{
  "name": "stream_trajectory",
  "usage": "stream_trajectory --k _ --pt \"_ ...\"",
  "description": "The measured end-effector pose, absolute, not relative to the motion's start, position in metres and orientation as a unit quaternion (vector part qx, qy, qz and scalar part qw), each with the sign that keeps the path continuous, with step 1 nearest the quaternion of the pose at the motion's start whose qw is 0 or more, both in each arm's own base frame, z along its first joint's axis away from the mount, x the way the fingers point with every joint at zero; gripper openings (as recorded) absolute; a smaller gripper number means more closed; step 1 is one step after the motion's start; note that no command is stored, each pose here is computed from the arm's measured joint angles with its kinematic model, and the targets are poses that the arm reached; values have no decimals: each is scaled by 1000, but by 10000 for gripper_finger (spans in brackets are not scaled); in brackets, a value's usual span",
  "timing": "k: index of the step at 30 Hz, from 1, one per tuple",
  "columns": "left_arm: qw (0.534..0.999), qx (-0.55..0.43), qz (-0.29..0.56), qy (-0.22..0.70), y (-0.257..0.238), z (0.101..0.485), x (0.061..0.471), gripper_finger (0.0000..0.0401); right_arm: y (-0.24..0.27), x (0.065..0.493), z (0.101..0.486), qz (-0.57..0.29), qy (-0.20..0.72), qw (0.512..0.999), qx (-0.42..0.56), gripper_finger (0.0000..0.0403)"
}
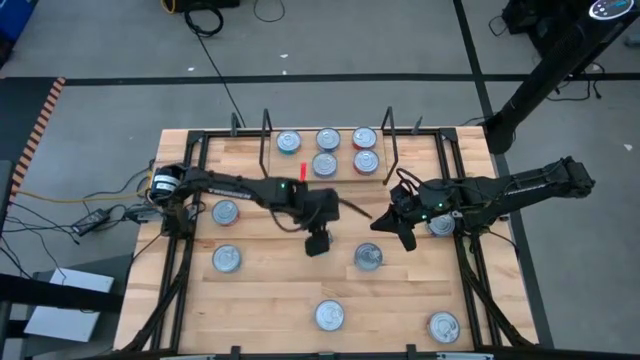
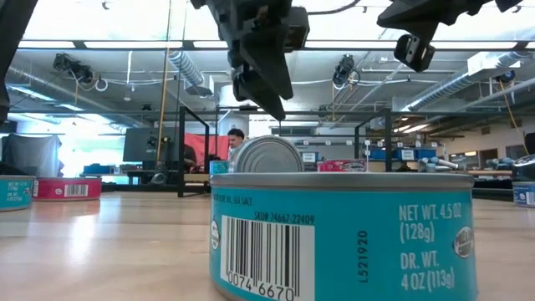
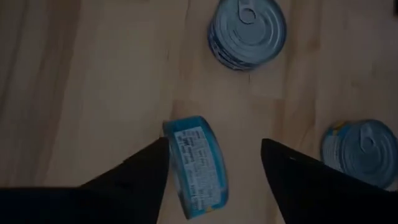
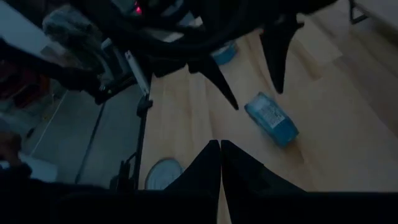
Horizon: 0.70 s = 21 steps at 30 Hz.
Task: Stack canned seafood by type on shelf
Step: Put the top middle light blue tuna can on the shelf aligned with the other light blue tuna can
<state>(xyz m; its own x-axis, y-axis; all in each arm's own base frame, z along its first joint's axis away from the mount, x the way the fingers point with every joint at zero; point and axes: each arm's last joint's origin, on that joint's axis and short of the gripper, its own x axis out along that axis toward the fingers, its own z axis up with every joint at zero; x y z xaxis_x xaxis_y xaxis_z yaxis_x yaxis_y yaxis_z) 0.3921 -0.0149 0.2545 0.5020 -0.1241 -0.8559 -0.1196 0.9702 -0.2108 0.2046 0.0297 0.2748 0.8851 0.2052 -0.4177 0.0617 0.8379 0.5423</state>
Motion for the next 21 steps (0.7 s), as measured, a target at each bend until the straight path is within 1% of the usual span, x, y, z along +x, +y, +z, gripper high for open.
stream_trajectory --k 4,7,11,21 --pt "857 -132 59 495 -27 254 391 269 31 204 273 58 250 930 265 25" --pt "851 -153 85 496 -31 252 390 271 31 203 273 74 252 932 252 25" --pt "839 -179 92 506 -33 243 387 271 32 203 273 92 254 932 242 25" --pt "844 -162 117 498 -34 240 386 271 32 203 273 100 253 936 223 25"
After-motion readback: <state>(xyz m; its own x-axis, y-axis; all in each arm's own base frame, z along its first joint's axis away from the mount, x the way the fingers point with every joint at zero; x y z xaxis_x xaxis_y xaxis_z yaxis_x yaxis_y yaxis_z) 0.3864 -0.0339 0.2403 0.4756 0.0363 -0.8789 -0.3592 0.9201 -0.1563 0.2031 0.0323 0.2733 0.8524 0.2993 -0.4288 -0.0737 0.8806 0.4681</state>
